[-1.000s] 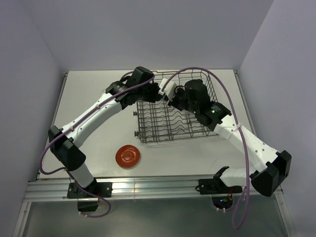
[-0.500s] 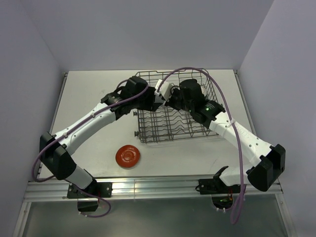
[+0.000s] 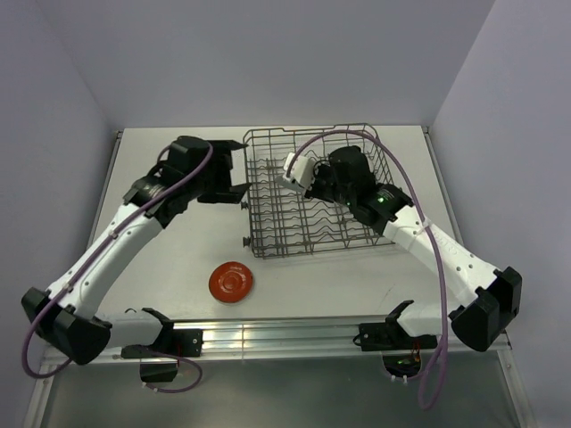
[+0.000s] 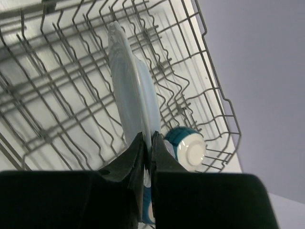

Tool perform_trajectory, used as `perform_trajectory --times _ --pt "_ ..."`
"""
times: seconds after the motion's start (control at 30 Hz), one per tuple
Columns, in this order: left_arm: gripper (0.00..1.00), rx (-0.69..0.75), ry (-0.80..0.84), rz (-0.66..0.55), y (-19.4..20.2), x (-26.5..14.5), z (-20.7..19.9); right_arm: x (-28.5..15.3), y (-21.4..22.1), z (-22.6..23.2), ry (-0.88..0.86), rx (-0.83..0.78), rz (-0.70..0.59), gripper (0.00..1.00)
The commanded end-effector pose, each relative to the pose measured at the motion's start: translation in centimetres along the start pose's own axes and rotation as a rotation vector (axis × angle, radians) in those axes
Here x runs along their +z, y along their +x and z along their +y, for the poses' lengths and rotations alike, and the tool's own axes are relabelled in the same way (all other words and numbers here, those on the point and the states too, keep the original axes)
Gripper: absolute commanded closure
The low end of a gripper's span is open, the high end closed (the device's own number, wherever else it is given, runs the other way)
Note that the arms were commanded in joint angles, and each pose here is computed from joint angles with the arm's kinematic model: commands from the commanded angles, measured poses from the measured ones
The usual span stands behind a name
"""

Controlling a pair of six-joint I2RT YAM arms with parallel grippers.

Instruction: Load the mixed dishes into the dish rack

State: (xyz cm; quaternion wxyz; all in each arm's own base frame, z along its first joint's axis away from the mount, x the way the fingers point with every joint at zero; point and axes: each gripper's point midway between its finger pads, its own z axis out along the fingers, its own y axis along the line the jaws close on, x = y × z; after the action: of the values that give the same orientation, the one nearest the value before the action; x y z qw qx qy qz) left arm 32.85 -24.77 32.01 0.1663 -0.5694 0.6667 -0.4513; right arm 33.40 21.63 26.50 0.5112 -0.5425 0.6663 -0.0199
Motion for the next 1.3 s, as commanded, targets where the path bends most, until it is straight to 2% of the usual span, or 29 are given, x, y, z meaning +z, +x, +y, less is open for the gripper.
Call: perform_trajectory --times 0.0,0.13,0.27,0.4,0.57,0.83,0.97,1.27 --pt "0.01 -0.239 0.048 -0.111 -4.0 -3.7 -1.0 -2.9 -1.2 -2.3 0.085 -0.161 -0.046 1.0" --pt "0.03 -0.215 0.107 -0.133 -5.7 -5.6 -0.5 -3.0 1.2 -2.4 0.073 -0.245 -0.012 1.0" --pt "0.05 -0.154 0.158 -0.157 -6.2 -7.6 -1.5 -2.7 3.0 -1.8 -0.038 -0.303 -0.005 1.0" --pt "0.08 -0.01 0.2 -0.172 -6.1 -9.6 -2.3 -2.3 4.4 -1.8 -0.092 -0.313 0.009 1.0" --pt "0.11 0.085 0.196 -0.177 -6.5 -10.7 -0.5 -1.3 4.6 -0.7 -0.189 -0.297 -0.002 1.0" --pt "0.17 0.04 0.169 -0.235 -9.6 -11.3 5.5 -0.2 6.5 1.2 -0.261 -0.272 0.031 1.0" --pt "0.19 0.012 0.191 -0.28 -10.7 -11.8 5.9 0.5 7.1 1.4 -0.272 -0.26 0.042 1.0" --pt "0.21 0.029 0.174 -0.257 -10.3 -10.5 6.1 2.0 8.1 1.7 -0.296 -0.25 0.057 1.0"
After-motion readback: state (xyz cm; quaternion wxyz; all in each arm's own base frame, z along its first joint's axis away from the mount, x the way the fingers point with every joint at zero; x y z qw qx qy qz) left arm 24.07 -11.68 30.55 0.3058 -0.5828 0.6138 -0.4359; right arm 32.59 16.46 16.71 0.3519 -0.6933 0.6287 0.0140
